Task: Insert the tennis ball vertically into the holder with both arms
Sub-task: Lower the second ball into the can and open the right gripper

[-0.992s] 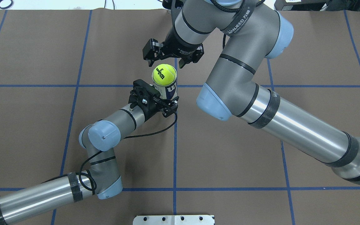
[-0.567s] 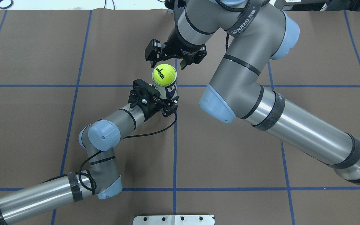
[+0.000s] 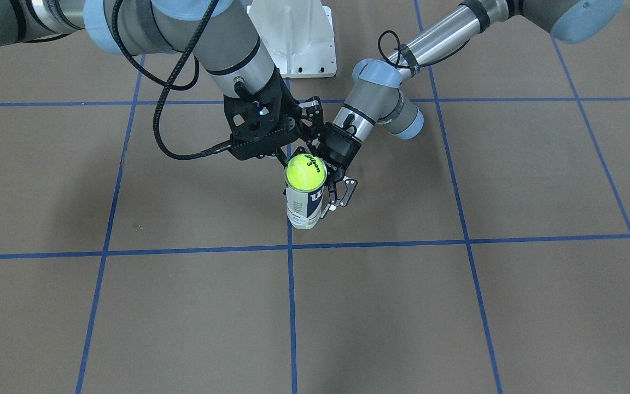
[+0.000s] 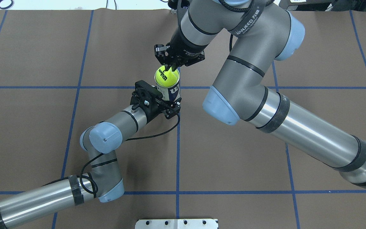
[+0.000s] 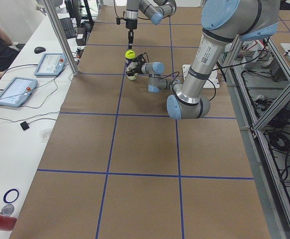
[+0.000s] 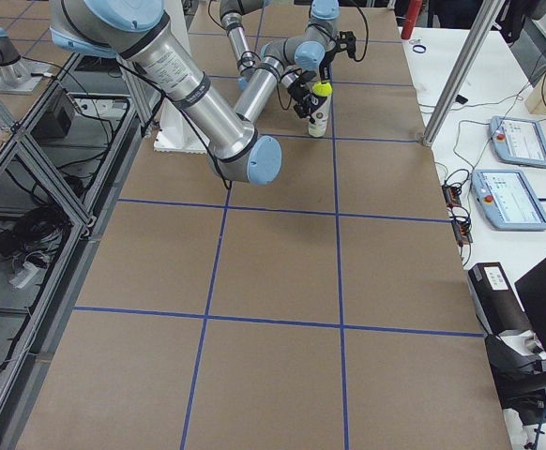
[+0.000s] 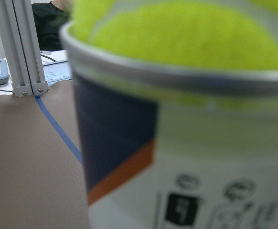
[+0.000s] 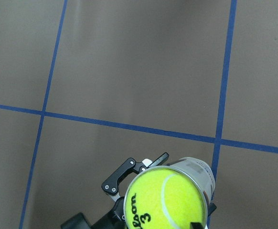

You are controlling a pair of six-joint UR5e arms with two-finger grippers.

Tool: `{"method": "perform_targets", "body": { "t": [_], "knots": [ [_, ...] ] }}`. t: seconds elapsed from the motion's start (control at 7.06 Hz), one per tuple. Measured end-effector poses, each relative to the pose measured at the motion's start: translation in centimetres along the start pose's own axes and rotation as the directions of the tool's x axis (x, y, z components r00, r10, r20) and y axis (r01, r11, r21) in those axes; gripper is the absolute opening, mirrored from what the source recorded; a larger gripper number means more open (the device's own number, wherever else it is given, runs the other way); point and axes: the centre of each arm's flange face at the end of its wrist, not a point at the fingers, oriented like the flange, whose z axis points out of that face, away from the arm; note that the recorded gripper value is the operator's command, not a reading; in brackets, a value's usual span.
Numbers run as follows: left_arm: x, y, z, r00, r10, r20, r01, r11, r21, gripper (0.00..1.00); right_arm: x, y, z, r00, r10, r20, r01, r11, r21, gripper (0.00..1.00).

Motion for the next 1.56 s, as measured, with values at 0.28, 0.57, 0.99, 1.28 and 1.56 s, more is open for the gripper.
{"method": "perform_targets", "body": {
  "t": [0.28, 0.57, 0.99, 1.28, 1.56],
  "knots": [
    [-0.1, 0.1, 0.0, 1.0, 0.001, 0.002, -0.001, 1.0, -0.001, 0.99, 0.0, -0.1, 0.0, 1.0, -0.001, 0.001, 0.001, 1.0, 0.002, 0.0],
    [-0.2, 0.1, 0.0, 1.0, 0.001, 0.003, -0.001, 1.0, -0.002, 0.99, 0.0, -0.1, 0.1, 1.0, -0.001, -0.001, 0.001, 1.0, 0.002, 0.0],
    [-0.3, 0.2, 0.0, 1.0, 0.002, 0.003, -0.002, 1.0, -0.002, 0.99, 0.5, 0.0, 2.1, 1.0, 0.001, -0.03, -0.002, 1.0, -0.011, 0.0],
    [-0.3, 0.2, 0.0, 1.0, 0.002, 0.004, -0.002, 1.0, -0.002, 0.99, 0.4, 0.1, 2.7, 0.999, -0.002, -0.037, 0.002, 1.0, -0.009, 0.0],
    [-0.3, 0.1, 0.0, 1.0, 0.002, 0.003, -0.002, 1.0, -0.002, 0.99, 0.2, 0.1, 2.6, 0.999, -0.007, -0.034, 0.007, 1.0, -0.007, 0.58]
  ]
}}
